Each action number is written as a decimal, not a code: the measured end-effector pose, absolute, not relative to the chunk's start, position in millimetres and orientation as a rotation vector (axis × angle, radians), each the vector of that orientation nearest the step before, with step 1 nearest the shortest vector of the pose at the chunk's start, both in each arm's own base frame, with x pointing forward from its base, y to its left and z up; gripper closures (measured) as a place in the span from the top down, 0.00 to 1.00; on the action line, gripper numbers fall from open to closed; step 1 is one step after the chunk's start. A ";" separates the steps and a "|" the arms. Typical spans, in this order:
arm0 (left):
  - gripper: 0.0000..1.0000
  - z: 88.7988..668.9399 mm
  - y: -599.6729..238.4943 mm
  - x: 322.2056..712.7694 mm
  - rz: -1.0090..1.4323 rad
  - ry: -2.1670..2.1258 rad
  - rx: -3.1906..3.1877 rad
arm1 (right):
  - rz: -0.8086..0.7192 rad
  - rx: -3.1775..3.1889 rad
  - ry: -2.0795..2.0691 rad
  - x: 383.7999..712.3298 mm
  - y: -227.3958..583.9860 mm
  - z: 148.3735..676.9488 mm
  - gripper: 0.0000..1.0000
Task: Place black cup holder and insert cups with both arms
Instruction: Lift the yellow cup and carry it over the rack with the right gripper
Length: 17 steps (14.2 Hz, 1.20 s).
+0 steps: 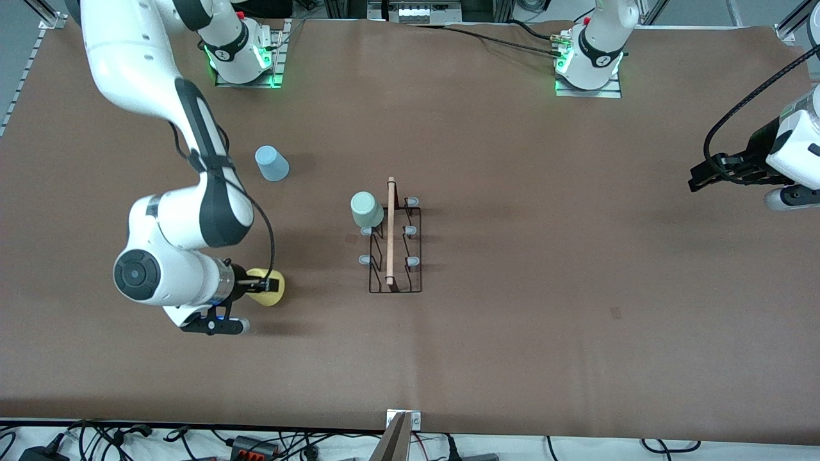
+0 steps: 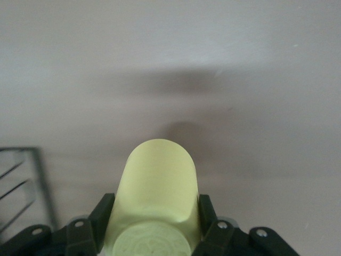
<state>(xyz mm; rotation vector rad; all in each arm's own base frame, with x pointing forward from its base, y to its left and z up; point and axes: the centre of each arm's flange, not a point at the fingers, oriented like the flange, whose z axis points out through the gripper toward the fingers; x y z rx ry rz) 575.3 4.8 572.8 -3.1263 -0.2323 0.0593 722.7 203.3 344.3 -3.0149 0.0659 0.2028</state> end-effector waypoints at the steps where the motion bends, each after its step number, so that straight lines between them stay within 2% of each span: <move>1: 1.00 572.7 5.3 575.3 0.059 -0.234 -3.126 | 0.192 -3.002 0.080 716.3 219.1 368.1 0.68; 4: 1.00 572.5 6.2 575.5 0.060 -0.236 -3.126 | 0.181 -2.981 0.154 697.0 264.6 400.0 0.68; 6: 1.00 572.5 6.3 575.5 0.060 -0.237 -3.126 | 0.190 -2.977 0.212 686.9 293.8 397.3 0.68; 10: 1.00 572.0 8.4 575.7 0.061 -0.242 -3.126 | 0.100 -2.946 0.281 679.1 340.2 388.6 0.68; 17: 1.00 572.2 12.1 575.8 0.061 -0.251 -3.125 | 0.035 -2.913 0.337 675.1 374.5 365.1 0.68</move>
